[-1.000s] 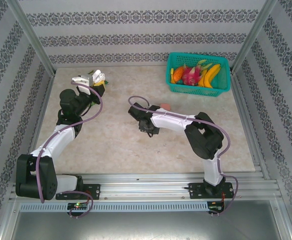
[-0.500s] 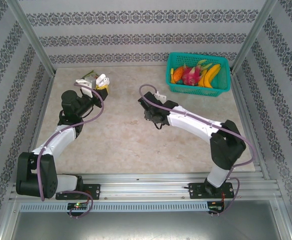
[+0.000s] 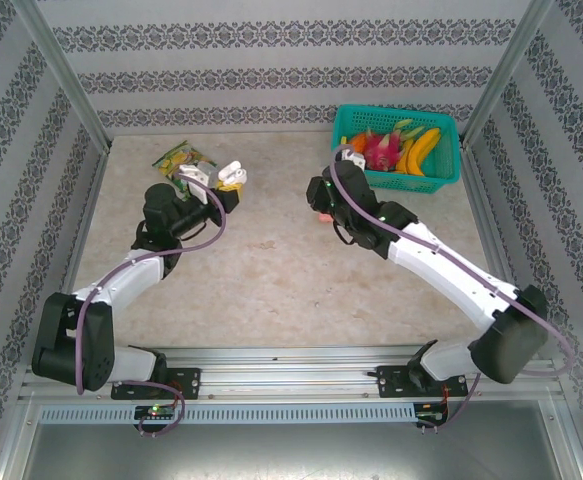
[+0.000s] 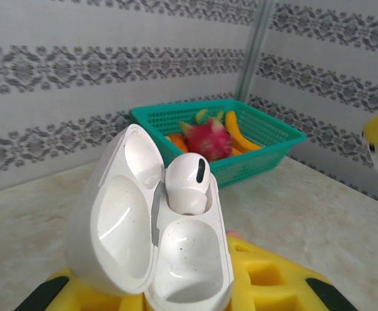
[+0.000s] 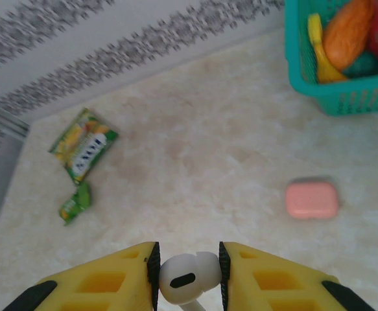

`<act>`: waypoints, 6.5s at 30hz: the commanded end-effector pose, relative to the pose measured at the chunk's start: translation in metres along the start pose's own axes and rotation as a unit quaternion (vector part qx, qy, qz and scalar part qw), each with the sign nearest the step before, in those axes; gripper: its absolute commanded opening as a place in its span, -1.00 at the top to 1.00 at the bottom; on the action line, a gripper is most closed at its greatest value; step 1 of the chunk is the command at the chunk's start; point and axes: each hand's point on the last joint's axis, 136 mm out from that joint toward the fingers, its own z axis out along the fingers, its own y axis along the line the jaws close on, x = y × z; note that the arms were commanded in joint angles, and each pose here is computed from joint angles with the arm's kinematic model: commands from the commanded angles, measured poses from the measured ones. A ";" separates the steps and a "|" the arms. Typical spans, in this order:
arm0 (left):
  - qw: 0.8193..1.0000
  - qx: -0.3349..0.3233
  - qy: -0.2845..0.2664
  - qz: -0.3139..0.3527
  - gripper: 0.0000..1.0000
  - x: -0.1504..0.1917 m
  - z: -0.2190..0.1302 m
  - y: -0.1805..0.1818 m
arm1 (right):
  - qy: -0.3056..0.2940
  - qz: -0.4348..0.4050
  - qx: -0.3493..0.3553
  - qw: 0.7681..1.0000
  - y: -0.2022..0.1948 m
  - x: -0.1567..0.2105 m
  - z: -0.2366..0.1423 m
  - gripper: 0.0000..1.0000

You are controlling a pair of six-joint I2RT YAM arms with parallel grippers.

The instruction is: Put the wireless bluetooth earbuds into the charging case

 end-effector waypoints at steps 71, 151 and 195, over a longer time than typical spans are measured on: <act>0.997 -0.027 0.008 0.078 1.00 -0.003 0.052 -0.047 | 0.286 0.021 0.146 0.947 -0.211 0.098 0.161 0.01; 0.995 -0.050 -0.005 0.081 1.00 -0.008 0.028 -0.039 | 0.319 0.032 0.108 0.941 -0.123 0.191 0.127 -0.05; 0.992 -0.082 -0.025 0.089 1.00 -0.028 0.006 -0.018 | 0.373 -0.043 0.038 0.926 -0.035 0.278 0.070 -0.05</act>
